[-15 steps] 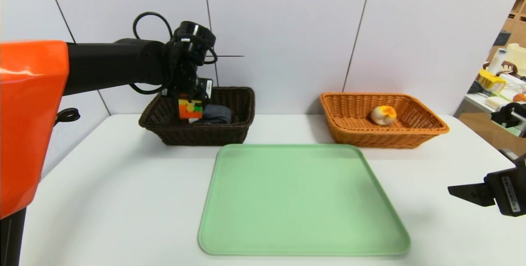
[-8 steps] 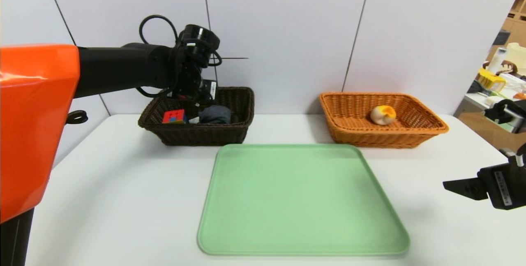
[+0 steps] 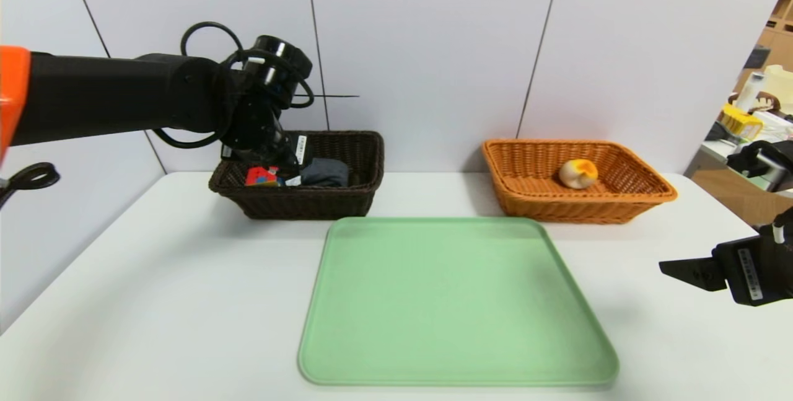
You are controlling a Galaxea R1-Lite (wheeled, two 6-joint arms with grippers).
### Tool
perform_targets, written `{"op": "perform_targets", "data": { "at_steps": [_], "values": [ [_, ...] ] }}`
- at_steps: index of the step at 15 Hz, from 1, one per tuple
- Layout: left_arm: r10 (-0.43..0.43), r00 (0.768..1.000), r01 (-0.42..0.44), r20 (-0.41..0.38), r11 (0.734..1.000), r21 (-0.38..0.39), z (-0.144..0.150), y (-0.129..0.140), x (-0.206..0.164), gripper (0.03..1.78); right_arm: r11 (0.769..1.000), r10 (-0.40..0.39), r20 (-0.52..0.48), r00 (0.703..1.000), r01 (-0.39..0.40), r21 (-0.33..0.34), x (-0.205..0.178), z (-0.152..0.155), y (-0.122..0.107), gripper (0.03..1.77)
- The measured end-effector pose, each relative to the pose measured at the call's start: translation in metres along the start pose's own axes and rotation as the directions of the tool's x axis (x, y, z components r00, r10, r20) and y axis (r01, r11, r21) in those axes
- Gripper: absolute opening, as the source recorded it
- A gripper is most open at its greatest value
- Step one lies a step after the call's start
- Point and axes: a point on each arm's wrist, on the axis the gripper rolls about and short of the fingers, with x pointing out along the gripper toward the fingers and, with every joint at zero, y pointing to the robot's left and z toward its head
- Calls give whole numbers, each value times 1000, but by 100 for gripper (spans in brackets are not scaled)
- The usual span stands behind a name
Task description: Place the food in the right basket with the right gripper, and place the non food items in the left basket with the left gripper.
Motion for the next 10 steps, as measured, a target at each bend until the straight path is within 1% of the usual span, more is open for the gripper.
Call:
{"op": "perform_targets", "data": {
  "at_steps": [2,4,8,10],
  "values": [
    [-19,1000,19,-13,1000,3,-9,12,-21,164,1000,1,9,1000,-1,2,-5,-4,-1,170],
    [-27,1000,27,-5,999,-18,-17,28,-45,166,1000,1,18,1000,-1,5,-11,-11,-1,170],
    [-39,997,43,60,997,-67,-25,59,-96,167,1000,-19,57,998,18,19,-26,-27,-4,170],
    [-36,996,43,80,996,-78,-32,71,-113,167,999,-29,88,996,27,27,-34,-30,-6,170]
  ]
}}
